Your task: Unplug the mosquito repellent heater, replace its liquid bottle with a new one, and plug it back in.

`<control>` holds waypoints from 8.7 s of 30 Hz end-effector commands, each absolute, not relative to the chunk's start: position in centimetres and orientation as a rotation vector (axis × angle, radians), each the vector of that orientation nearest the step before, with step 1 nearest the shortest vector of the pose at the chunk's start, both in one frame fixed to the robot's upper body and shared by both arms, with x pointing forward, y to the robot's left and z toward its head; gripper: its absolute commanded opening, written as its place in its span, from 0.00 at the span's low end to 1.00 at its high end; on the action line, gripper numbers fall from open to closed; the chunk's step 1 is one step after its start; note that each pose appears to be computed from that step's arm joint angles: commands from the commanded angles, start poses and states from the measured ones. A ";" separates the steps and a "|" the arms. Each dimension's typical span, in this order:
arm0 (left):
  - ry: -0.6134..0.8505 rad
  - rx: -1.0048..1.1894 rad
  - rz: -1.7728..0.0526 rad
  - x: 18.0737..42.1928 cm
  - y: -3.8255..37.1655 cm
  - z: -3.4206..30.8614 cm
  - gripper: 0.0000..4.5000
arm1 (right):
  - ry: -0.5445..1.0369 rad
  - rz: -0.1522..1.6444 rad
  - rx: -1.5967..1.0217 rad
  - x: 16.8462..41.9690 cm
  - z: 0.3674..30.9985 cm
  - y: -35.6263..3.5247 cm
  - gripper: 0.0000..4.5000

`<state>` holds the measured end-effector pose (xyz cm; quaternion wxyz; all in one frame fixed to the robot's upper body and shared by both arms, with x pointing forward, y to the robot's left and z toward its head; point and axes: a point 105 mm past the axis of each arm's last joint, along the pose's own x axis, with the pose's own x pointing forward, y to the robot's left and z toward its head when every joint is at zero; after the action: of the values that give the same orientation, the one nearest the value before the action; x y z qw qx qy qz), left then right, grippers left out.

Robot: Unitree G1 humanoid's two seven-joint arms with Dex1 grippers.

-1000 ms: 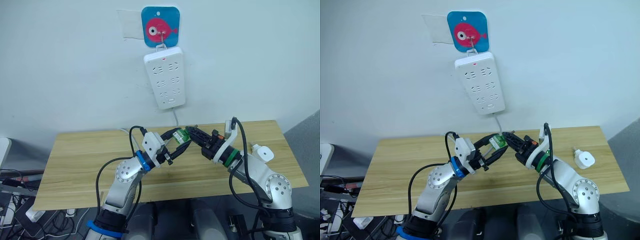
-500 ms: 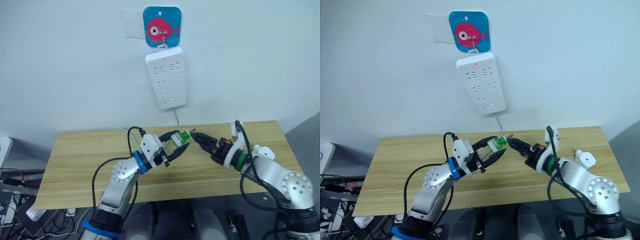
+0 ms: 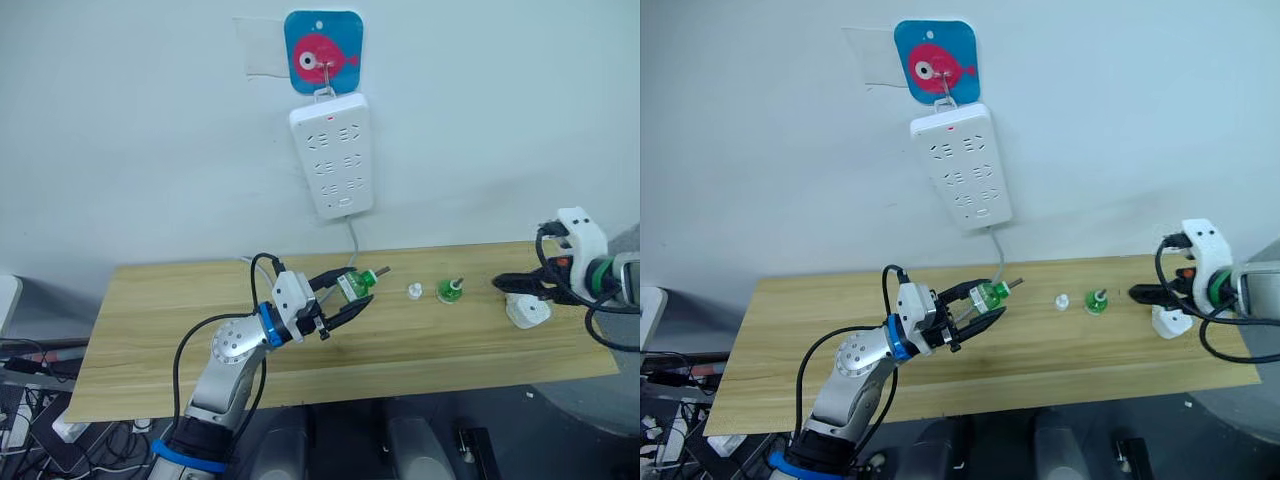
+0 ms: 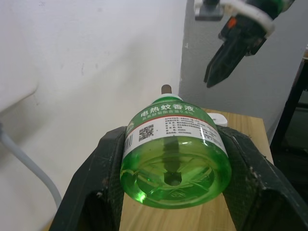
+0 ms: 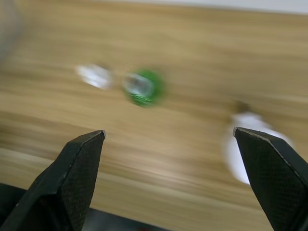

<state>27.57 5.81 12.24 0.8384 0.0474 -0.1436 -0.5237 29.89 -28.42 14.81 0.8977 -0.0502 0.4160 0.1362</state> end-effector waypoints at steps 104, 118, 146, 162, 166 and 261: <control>-0.446 0.202 -1.355 22.7 5.7 16.0 0.50 | 0.792 1.347 0.723 23.8 20.5 -12.5 0.66; -0.478 0.198 -1.366 23.0 5.4 16.6 0.50 | 0.801 1.330 0.730 23.6 19.8 -12.4 0.66; -0.483 0.201 -1.378 23.0 5.1 16.6 0.50 | 0.807 1.376 0.712 23.3 20.1 -11.7 0.66; -0.496 0.208 -1.394 22.6 5.1 16.9 0.50 | 0.818 1.299 0.720 23.8 19.1 -12.1 0.66; -0.487 0.214 -1.403 22.6 5.0 16.6 0.50 | 0.817 1.323 0.711 23.5 19.3 -11.9 0.66; -0.460 0.190 -1.410 23.5 4.9 17.0 0.50 | 0.702 0.977 0.622 29.4 16.4 -17.1 0.01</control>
<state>24.36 5.02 16.22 0.7429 0.0889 -0.1902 -0.6356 29.20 -17.05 15.68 0.7717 0.3009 0.3346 0.4494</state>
